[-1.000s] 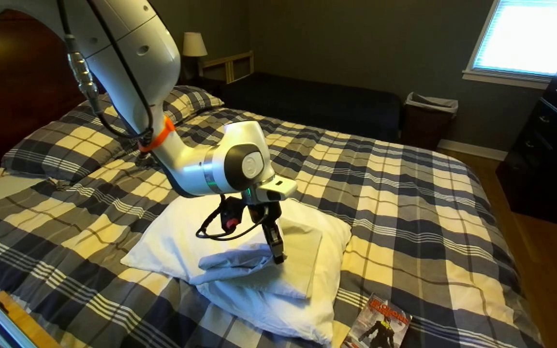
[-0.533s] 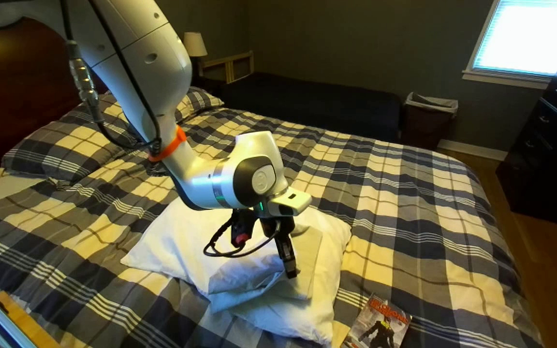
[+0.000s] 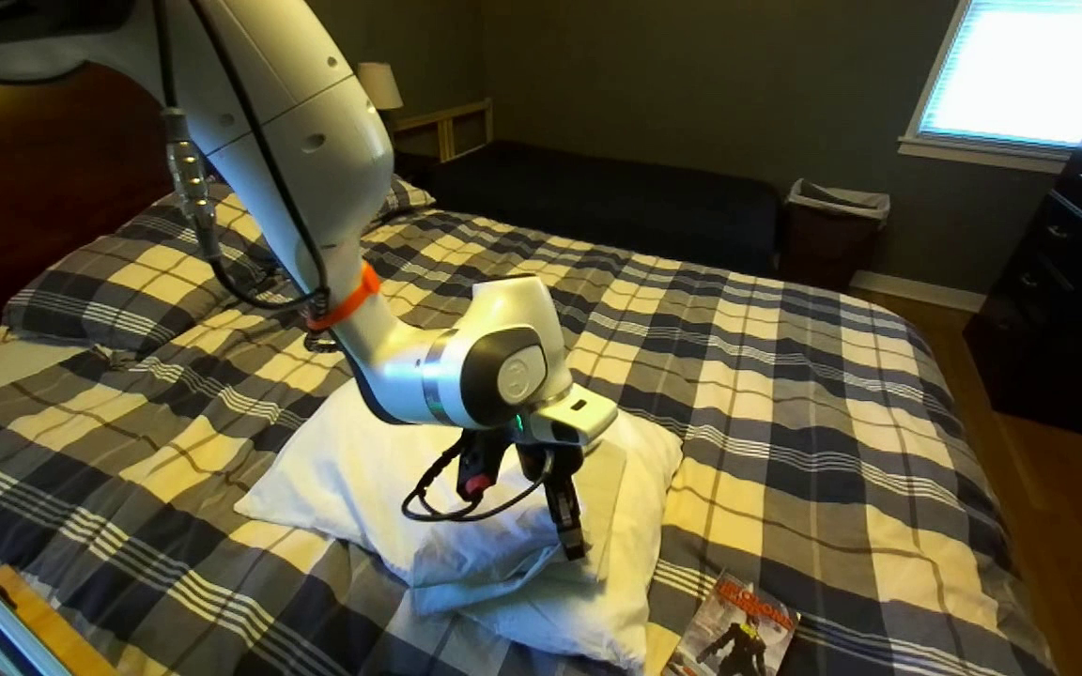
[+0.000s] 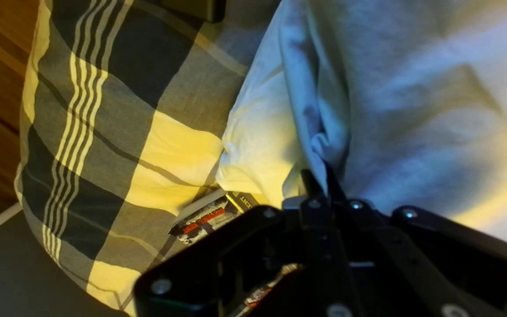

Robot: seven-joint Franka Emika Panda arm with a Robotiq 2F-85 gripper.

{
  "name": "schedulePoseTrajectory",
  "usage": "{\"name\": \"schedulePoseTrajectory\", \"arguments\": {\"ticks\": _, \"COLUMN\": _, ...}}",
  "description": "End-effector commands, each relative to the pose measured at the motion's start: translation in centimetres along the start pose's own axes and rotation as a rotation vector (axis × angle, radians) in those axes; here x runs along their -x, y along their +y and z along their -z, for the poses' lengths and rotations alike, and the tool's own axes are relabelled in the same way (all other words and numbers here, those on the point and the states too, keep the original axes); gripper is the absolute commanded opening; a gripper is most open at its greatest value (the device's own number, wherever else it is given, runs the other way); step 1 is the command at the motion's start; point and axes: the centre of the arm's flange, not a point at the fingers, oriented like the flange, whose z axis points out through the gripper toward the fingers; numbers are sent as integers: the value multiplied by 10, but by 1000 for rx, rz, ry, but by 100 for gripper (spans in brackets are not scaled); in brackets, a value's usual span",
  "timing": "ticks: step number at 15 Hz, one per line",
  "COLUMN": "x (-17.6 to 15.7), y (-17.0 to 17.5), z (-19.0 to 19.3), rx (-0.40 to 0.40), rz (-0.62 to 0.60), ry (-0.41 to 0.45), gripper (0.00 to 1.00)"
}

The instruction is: Fold the pillowcase into a triangle.

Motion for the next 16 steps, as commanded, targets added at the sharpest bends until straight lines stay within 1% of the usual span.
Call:
{"name": "schedulePoseTrajectory", "arguments": {"ticks": 1, "x": -11, "y": 7, "z": -13, "rx": -36, "rz": -56, "ry": 15, "gripper": 1}}
{"name": "schedulePoseTrajectory", "arguments": {"ticks": 5, "x": -19, "y": 11, "z": -19, "rx": -57, "rz": -96, "ry": 16, "gripper": 1}}
{"name": "schedulePoseTrajectory", "arguments": {"ticks": 11, "x": -28, "y": 11, "z": -26, "rx": -57, "rz": -124, "ry": -4, "gripper": 1}}
{"name": "schedulePoseTrajectory", "arguments": {"ticks": 12, "x": -29, "y": 10, "z": -27, "rx": -59, "rz": -123, "ry": -10, "gripper": 3}}
{"name": "schedulePoseTrajectory", "arguments": {"ticks": 13, "x": -30, "y": 10, "z": -27, "rx": -60, "rz": -122, "ry": -11, "gripper": 29}}
{"name": "schedulePoseTrajectory", "arguments": {"ticks": 14, "x": -30, "y": 10, "z": -26, "rx": -62, "rz": -122, "ry": -9, "gripper": 29}}
{"name": "schedulePoseTrajectory", "arguments": {"ticks": 15, "x": -29, "y": 11, "z": -24, "rx": -66, "rz": -121, "ry": -7, "gripper": 32}}
{"name": "schedulePoseTrajectory", "arguments": {"ticks": 16, "x": -28, "y": 13, "z": -20, "rx": -68, "rz": -123, "ry": 0, "gripper": 39}}
